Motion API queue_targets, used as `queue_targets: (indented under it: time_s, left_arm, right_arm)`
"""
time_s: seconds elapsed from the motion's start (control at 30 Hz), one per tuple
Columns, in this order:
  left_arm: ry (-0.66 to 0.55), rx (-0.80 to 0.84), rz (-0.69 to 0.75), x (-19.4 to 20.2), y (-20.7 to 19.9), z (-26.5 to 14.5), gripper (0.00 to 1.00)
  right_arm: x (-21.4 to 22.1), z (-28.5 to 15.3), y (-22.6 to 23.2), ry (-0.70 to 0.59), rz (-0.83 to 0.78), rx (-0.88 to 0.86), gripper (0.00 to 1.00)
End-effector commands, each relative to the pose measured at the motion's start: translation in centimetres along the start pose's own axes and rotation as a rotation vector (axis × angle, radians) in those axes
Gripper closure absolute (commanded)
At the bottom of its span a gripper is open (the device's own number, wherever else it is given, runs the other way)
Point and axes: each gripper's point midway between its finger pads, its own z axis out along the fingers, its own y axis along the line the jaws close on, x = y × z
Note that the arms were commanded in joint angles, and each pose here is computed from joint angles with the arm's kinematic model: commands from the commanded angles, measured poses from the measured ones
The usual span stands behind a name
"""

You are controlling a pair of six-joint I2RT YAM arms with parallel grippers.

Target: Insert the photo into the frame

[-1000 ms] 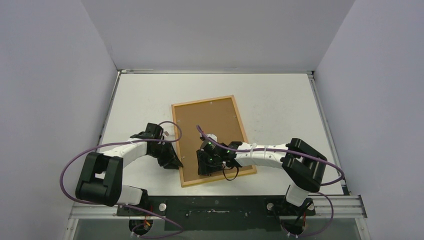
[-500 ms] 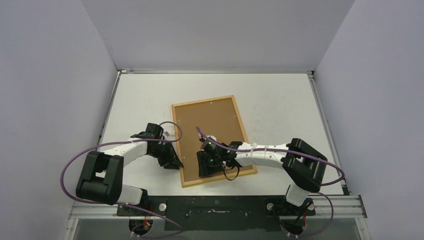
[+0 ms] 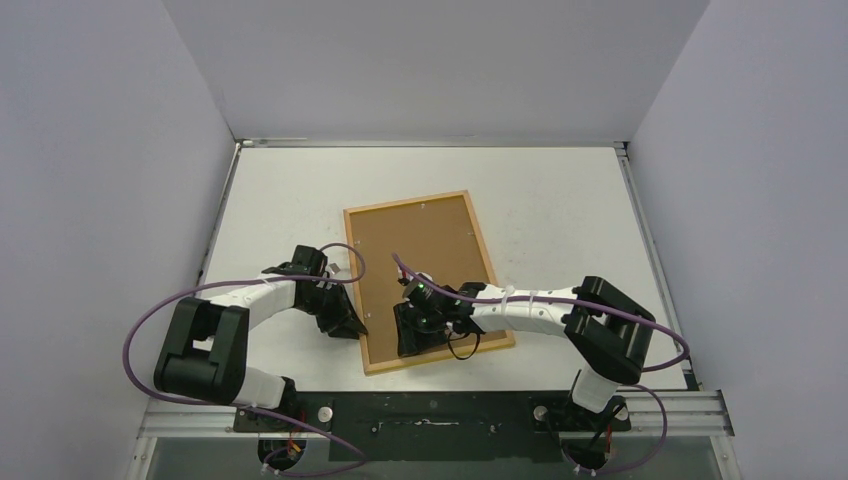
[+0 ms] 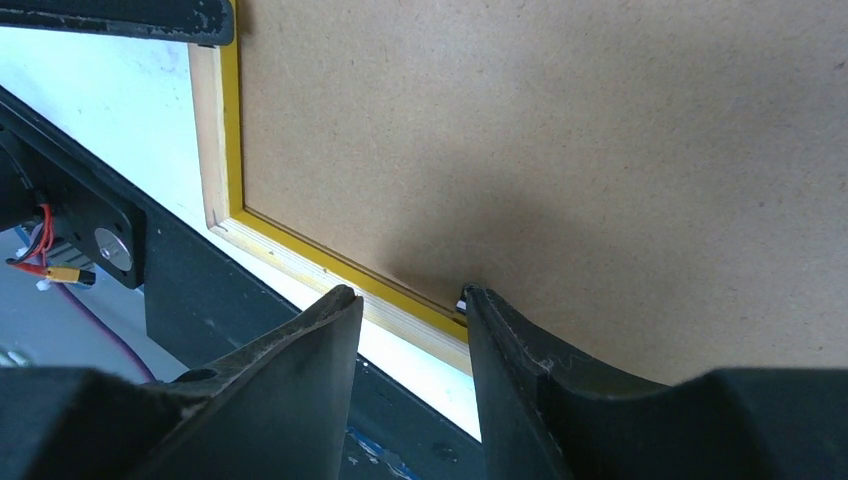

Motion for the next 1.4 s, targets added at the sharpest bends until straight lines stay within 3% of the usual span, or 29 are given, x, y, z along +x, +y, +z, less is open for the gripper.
queue_targets:
  time_s: [0.0,0.23,0.4,0.63,0.93,1.23,1.37]
  left_arm:
    - [-0.046,-0.013,0.01,-1.4,0.0,0.7,0.94]
    - [-0.046,-0.012,0.012,-1.6,-0.1,0.6,0.94]
    - [-0.062,0.0,0.02,-2.0,-0.6,0.1,0.92]
    - [-0.147,0.071,0.048,-4.5,-3.0,-3.0,0.73]
    - [-0.402,0.108,0.035,-9.9,-3.8,-10.8,0.53]
    - [-0.562,-0.059,-0.068,-11.2,0.1,-14.6,0.43]
    - [-0.568,-0.129,-0.131,-11.1,2.5,-14.5,0.41]
  right_arm:
    - [1.4,0.0,0.5,0.05,0.022,-0.042,0.56]
    - [0.9,-0.3,0.6,0.03,0.032,-0.038,0.56]
    - [-1.8,-2.7,0.5,-0.077,0.003,0.034,0.55]
    - [-6.6,-6.6,1.8,-0.248,-0.041,0.069,0.52]
    - [-14.0,-9.1,0.4,-0.507,0.053,0.287,0.49]
    - [-17.7,-5.1,2.2,-0.44,0.015,0.404,0.5]
    - [-19.2,-2.2,4.0,-0.432,-0.001,0.392,0.55]
